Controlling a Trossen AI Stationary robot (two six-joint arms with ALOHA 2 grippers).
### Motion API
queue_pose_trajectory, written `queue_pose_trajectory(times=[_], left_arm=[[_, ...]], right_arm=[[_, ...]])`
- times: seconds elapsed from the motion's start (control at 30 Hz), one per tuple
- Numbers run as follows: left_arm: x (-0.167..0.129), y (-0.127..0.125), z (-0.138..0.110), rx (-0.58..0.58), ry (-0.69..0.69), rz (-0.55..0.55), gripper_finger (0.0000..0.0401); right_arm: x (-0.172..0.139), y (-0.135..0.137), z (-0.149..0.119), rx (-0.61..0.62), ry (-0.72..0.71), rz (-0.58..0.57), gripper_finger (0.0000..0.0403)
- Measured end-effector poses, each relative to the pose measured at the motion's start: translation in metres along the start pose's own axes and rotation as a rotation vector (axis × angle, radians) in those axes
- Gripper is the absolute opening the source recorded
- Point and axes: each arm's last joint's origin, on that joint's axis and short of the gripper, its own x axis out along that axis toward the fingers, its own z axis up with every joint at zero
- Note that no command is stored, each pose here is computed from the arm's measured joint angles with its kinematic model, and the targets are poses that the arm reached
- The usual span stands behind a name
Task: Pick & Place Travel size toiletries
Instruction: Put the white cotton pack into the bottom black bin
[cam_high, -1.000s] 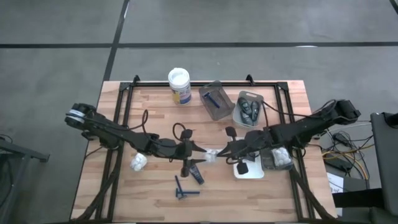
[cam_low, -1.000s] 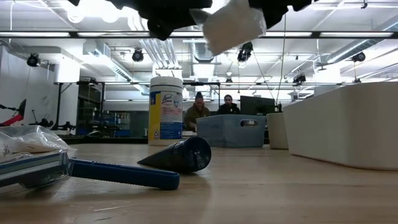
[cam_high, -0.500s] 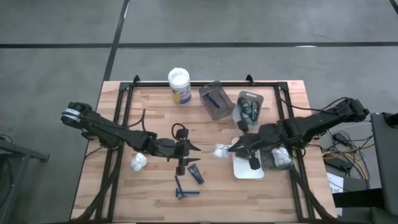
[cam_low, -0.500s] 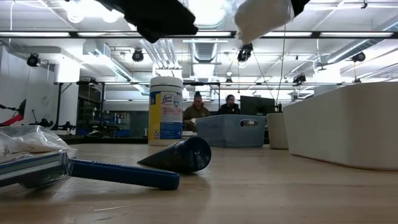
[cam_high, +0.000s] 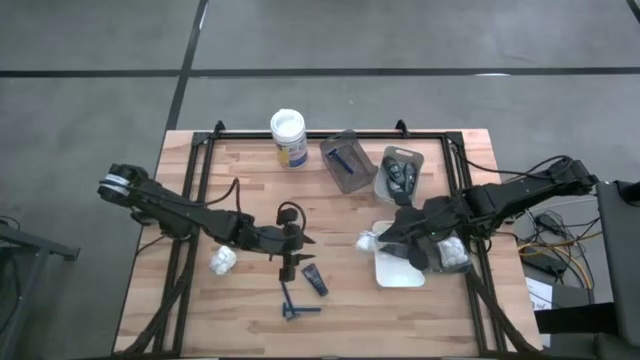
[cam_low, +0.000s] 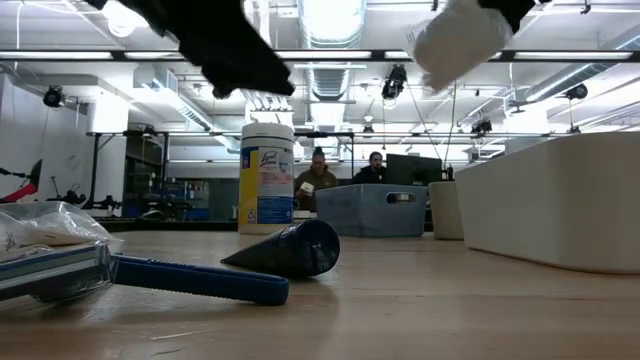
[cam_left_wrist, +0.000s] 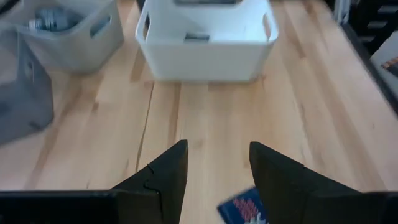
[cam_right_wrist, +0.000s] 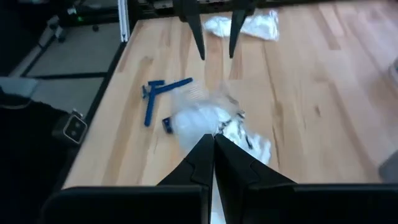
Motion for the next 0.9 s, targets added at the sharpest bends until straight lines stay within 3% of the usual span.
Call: queue_pose_trajectory(times=[0.2, 0.53, 0.9], left_arm=[[0.002, 0.002, -0.013, -0.055, 0.032, 0.007, 0.0177], [0.004, 0.001, -0.023, -0.084, 0.025, -0.002, 0.0177], [0.004, 0.002, -0.027, -0.061, 0.037, 0.001, 0.0177]], right_arm=[[-0.013, -0.004, -0.011, 0.142, 0.101, -0.024, 0.0008], [-0.045, -0.007, -0.018, 0.340, 0.117, 0.011, 0.0008], [-0.079, -0.015, -0.023, 0.356, -0.009, -0.088, 0.0008]])
